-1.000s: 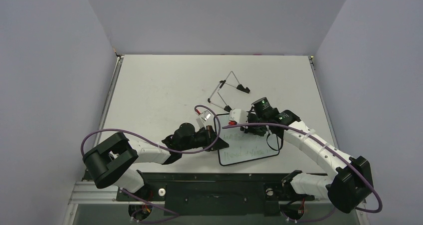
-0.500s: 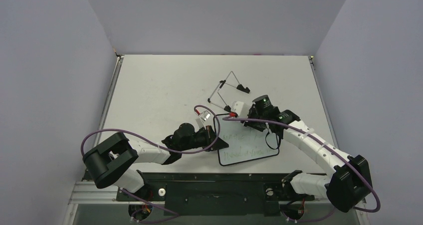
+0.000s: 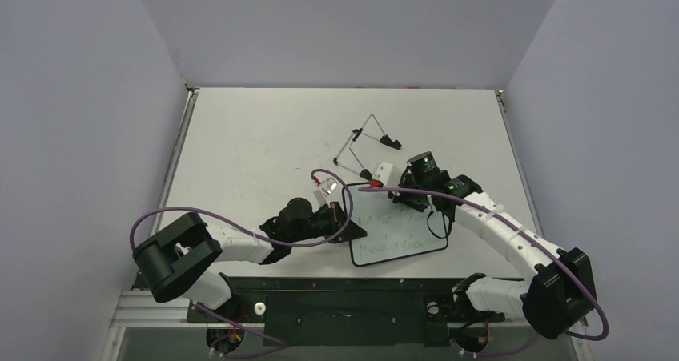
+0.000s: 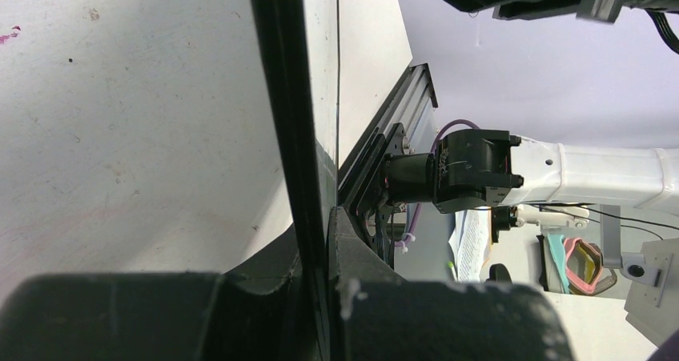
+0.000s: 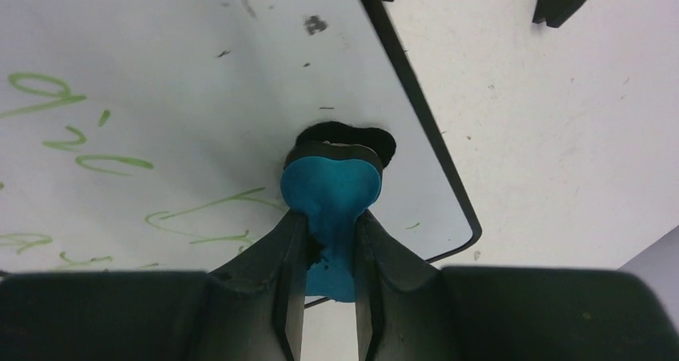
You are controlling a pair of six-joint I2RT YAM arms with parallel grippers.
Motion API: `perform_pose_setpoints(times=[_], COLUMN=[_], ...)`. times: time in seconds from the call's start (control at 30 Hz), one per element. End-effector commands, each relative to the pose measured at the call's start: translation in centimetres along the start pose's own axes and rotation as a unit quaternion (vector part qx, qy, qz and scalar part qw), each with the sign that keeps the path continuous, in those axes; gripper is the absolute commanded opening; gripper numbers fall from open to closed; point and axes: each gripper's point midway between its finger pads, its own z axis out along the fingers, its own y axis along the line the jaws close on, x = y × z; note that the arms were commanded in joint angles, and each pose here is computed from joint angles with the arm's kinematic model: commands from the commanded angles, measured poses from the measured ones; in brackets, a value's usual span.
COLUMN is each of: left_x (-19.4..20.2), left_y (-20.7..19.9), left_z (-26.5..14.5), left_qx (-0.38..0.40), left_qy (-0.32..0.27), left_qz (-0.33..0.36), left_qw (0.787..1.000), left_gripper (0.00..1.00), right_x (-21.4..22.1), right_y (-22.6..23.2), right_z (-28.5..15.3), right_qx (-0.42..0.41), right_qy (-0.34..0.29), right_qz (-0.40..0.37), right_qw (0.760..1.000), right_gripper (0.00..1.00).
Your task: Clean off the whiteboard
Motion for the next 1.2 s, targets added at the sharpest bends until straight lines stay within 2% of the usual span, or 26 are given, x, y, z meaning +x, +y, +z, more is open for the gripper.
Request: perform_pose_setpoints(times=[0.0, 0.1, 0.27, 0.33, 0.43, 0.5, 0.53, 0.57, 0.6, 0.67, 0.77, 0.93, 1.17], left_x=[-1.1, -1.1, -1.1, -1.2, -1.1, -1.2, -1.2, -1.2, -1.2, -1.2, -1.2, -1.2, -1.2], left_y=[-3.1, -3.1, -3.2, -3.2, -3.2, -3.2, -3.2, -3.3, -3.3, -3.2, -3.2, -3.1, -2.9], left_z=[-0.1, -0.2, -0.1, -0.1, 0.0, -0.1, -0.1, -0.1, -0.1, -0.1, -0.2, -0.3, -0.4], left_qx=[0.06, 0.059, 0.059, 0.059, 0.059, 0.06, 0.059, 0.059, 0.059, 0.058, 0.059, 0.055, 0.051], left_qy=[-0.014, -0.015, -0.014, -0.014, -0.013, -0.014, -0.014, -0.014, -0.014, -0.014, -0.016, -0.016, -0.018], left_qz=[0.051, 0.052, 0.052, 0.052, 0.052, 0.053, 0.053, 0.053, 0.053, 0.053, 0.054, 0.054, 0.056], left_qw=[0.997, 0.997, 0.997, 0.997, 0.997, 0.997, 0.997, 0.997, 0.997, 0.997, 0.997, 0.997, 0.997], left_gripper=[0.0, 0.0, 0.0, 0.0, 0.0, 0.0, 0.0, 0.0, 0.0, 0.0, 0.0, 0.0, 0.0], right_x=[-0.2, 0.1, -0.3, -0.5, -0.5, -0.6, -1.4, -0.6, -1.2, -0.9, -0.8, -0.2, -1.0], right_y=[2.6, 1.9, -3.3, -4.3, -3.5, -1.2, 0.2, 1.8, 3.1, 4.4, 3.5, -2.1, -1.5], right_z=[-0.7, -0.5, -0.4, -0.5, -0.3, -0.2, -0.3, -0.6, -0.8, -1.3, -1.2, -0.8, -1.8], right_qx=[-0.072, -0.049, 0.095, 0.121, 0.105, 0.04, -0.005, -0.044, -0.078, -0.112, -0.094, 0.032, 0.014], right_qy=[-0.012, 0.001, 0.008, 0.005, 0.003, -0.003, -0.026, -0.014, -0.035, -0.036, -0.031, -0.014, -0.057], right_qz=[-0.065, -0.056, 0.034, 0.051, 0.046, 0.014, -0.021, -0.037, -0.07, -0.093, -0.072, 0.044, 0.048], right_qw=[0.995, 0.997, 0.995, 0.991, 0.993, 0.999, 0.999, 0.998, 0.994, 0.989, 0.993, 0.998, 0.997], right_gripper=[0.0, 0.0, 0.0, 0.0, 0.0, 0.0, 0.0, 0.0, 0.0, 0.0, 0.0, 0.0, 0.0])
